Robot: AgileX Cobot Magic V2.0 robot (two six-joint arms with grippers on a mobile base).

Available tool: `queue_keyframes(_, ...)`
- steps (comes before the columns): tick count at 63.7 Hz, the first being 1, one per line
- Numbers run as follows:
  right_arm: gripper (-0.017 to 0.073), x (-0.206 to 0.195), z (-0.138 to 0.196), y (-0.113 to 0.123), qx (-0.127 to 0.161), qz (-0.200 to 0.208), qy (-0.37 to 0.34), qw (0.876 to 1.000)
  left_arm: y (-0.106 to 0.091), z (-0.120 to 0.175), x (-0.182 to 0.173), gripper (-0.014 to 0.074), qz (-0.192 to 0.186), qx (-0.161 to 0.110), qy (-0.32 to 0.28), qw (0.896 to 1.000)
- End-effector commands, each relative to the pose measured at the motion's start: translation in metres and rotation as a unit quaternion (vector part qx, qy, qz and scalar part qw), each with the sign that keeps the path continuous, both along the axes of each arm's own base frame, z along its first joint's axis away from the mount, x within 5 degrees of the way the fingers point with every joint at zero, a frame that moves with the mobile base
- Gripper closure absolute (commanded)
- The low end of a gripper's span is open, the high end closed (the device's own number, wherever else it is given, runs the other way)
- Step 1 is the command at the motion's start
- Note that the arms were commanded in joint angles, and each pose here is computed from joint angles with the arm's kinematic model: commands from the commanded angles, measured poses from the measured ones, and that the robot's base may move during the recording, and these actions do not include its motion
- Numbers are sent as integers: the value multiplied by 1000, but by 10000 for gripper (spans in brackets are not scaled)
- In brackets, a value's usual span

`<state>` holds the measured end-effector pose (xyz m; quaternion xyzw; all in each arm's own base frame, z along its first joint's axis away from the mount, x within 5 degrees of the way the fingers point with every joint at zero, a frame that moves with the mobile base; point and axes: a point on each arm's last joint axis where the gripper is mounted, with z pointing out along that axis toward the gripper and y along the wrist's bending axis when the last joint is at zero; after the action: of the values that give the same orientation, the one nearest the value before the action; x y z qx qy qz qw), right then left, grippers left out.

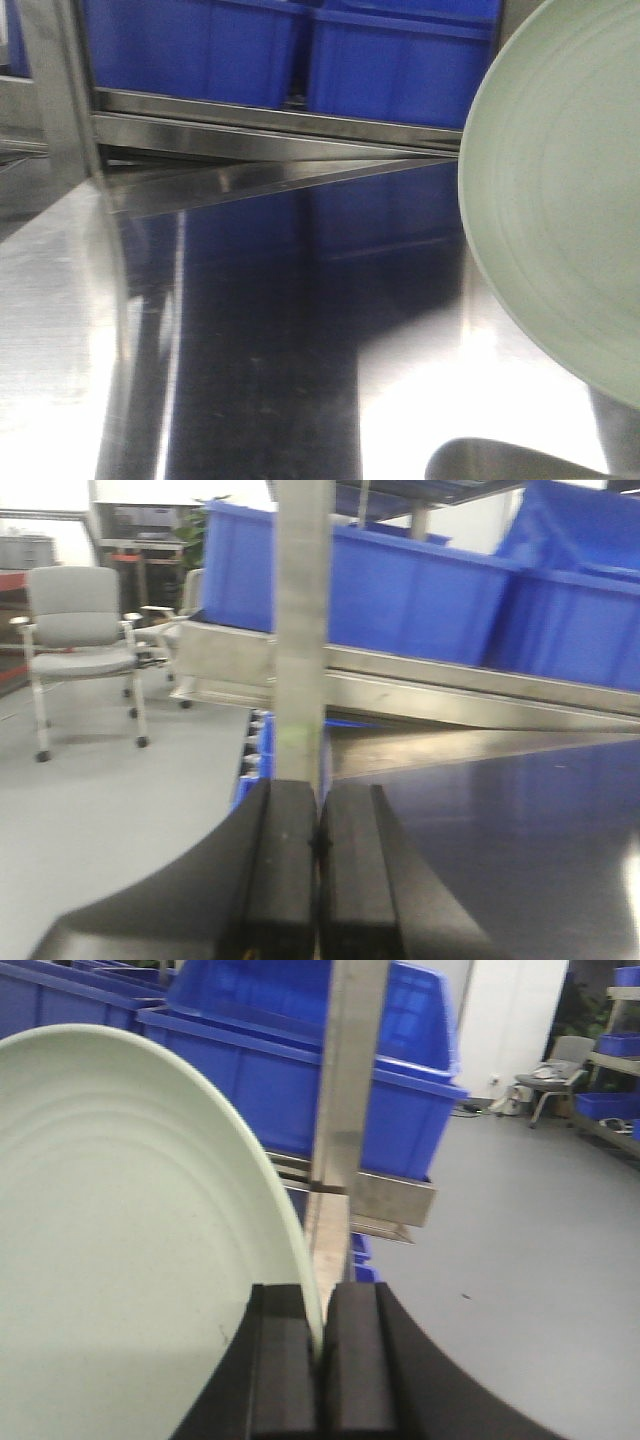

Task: Place green plate on second shelf with right arm
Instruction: 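Hold the plate in the right gripper while driving to the shelf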

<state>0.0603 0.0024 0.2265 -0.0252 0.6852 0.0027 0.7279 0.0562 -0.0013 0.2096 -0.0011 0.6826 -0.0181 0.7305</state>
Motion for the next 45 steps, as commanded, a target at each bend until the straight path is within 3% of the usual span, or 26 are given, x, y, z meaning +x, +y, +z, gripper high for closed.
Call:
queue_keyframes(1,502,-2,21,0,4,-1,-74,997,0,-6,0,463,-2,-4,-29,1000)
queue_keyframes(45,502,-2,20,0,4,-1,-72,997,0,-6,0,463,-2,-4,-29,1000)
